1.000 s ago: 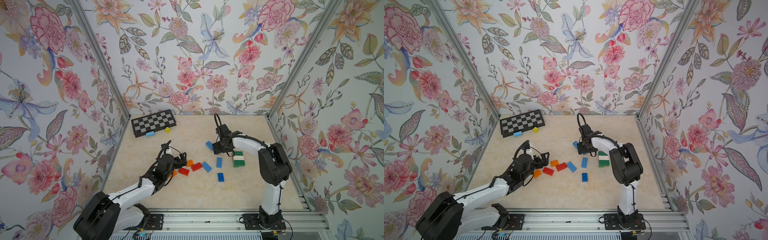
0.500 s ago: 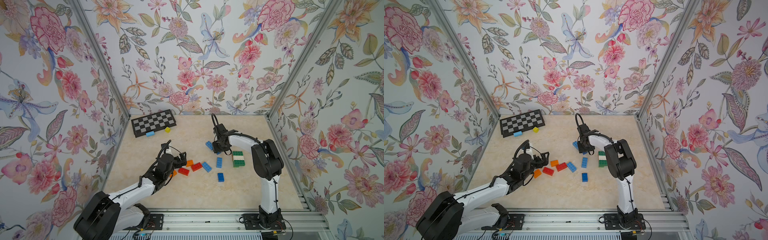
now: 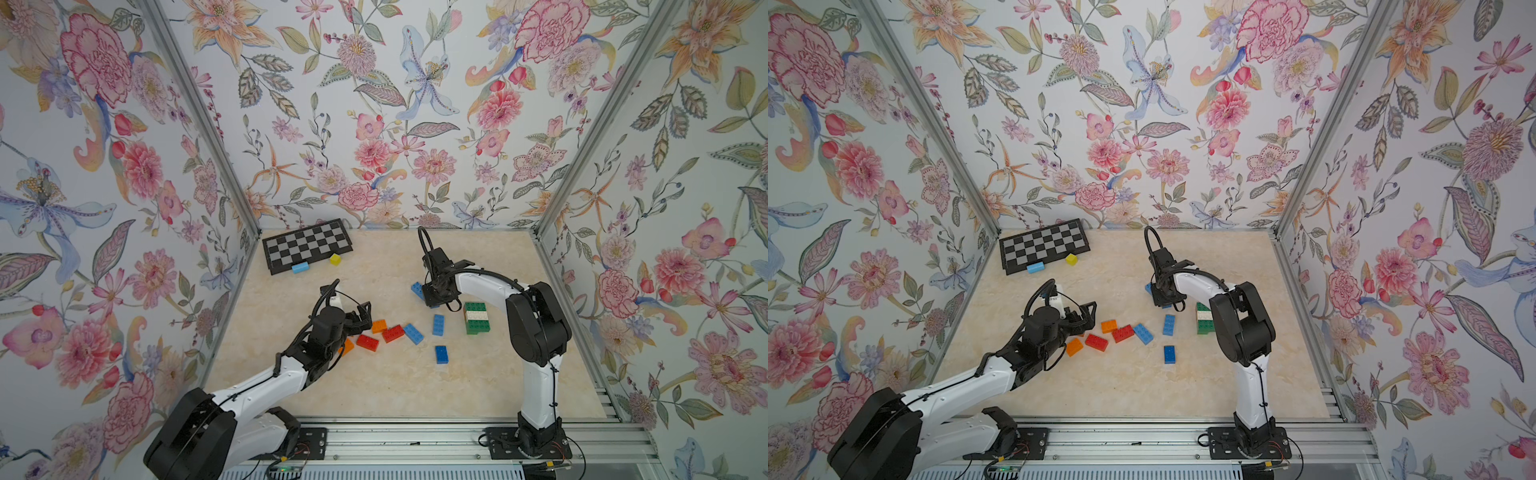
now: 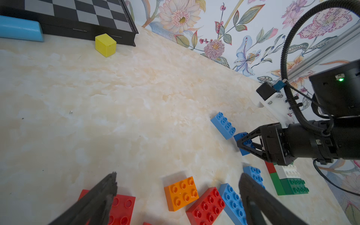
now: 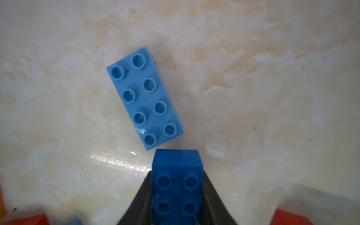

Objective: Assemble a rectangle with lego
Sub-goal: Pick up the lego brick from the center of the board, then assemble the lego brick at the center of the board.

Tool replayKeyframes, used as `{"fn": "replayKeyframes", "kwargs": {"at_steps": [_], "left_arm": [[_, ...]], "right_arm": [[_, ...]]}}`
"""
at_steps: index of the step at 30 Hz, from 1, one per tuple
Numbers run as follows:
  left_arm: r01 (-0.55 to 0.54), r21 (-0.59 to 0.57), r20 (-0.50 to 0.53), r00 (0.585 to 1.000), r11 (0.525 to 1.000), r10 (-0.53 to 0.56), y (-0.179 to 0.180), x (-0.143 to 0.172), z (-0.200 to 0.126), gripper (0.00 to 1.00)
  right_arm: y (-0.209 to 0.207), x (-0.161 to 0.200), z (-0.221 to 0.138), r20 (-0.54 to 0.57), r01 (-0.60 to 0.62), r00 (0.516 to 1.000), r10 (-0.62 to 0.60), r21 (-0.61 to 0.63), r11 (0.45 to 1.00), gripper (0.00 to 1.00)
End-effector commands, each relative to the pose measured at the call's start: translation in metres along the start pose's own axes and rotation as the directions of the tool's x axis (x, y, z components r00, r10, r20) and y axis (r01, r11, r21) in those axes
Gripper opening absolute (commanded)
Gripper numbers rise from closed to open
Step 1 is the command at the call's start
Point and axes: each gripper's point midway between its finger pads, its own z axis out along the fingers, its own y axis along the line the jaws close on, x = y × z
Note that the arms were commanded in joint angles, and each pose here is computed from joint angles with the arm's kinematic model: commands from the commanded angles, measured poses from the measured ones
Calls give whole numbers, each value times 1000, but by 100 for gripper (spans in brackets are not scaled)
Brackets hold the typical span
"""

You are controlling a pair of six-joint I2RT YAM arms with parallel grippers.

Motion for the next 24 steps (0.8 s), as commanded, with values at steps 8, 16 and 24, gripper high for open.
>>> {"fn": "replayKeyframes", "kwargs": {"at_steps": [8,16,24], "left_arm": [[-22,-7,123,992,1000,23,3,-28,-19,99],[23,39,103,994,999,-26,0,-20,-20,99],[29,51,101,994,998,-34,-1,-19,-21,99]], "right_arm": [[3,58,-88,93,-124,988,121,31,992,17],[27,147,-93,15,-147,989,146,8,989,15],[35,206,-84,-68,-191,979,193,32,981,15]]}}
